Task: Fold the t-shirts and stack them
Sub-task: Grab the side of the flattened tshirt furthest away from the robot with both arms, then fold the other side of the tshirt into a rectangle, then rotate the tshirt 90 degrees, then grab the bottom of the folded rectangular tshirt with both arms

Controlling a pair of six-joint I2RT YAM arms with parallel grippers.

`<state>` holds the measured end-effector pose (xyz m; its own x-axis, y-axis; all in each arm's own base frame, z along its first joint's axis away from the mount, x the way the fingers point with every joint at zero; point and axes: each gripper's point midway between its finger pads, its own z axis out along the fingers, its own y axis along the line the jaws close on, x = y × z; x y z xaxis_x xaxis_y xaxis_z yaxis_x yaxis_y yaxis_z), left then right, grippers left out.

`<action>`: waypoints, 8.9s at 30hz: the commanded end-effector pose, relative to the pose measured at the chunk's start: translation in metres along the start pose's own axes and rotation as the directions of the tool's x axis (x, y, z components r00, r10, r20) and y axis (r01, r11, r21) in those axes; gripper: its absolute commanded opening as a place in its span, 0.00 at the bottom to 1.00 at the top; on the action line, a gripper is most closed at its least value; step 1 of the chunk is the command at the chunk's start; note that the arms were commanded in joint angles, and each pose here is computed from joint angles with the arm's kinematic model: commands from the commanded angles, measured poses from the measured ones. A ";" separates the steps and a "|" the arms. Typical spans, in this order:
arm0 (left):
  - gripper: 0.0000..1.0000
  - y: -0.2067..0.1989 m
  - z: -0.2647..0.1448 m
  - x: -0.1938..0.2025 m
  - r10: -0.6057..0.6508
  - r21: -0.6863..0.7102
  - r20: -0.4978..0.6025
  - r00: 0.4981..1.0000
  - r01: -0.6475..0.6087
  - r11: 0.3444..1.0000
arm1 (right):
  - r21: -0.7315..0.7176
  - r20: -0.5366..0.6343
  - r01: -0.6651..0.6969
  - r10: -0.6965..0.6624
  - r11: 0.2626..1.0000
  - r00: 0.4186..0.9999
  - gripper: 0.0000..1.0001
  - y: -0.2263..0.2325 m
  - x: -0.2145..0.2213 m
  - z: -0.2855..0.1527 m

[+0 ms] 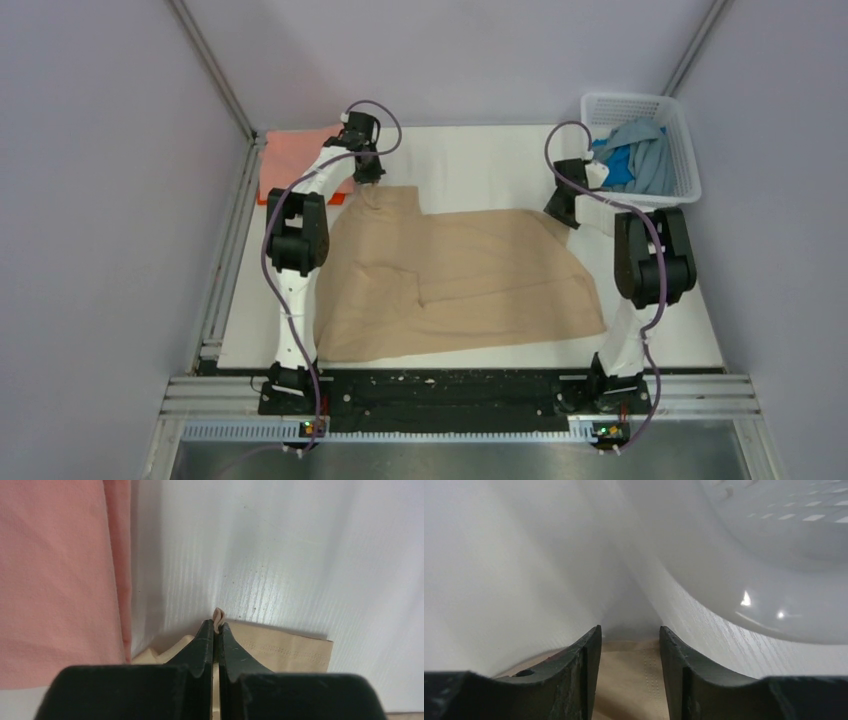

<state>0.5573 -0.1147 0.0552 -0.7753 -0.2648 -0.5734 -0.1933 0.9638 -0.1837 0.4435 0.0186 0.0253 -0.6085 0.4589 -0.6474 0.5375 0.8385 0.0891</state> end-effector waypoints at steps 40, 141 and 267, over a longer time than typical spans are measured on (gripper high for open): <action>0.00 -0.007 -0.022 -0.043 -0.040 0.049 0.106 0.994 0.035 0.998 | -0.150 0.098 0.156 -0.143 0.976 0.985 0.00 0.026 -0.036 -0.016; 0.21 0.037 -0.248 0.328 0.016 0.278 -0.271 0.962 0.062 0.958 | 0.102 0.397 0.398 -0.404 0.912 0.824 0.54 -0.106 -0.021 -0.118; 0.00 0.027 -0.209 0.392 -0.109 0.216 -0.444 0.889 0.224 0.950 | -0.714 -0.354 0.164 -0.553 0.680 0.754 0.00 -0.028 0.324 -0.235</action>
<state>0.1406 -0.2081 0.0178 -0.9304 -0.3272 -0.1651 -0.1831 0.8052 -0.5640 0.1229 0.2374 0.0135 -0.9391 0.0448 -0.3408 -0.1591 0.8222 0.5465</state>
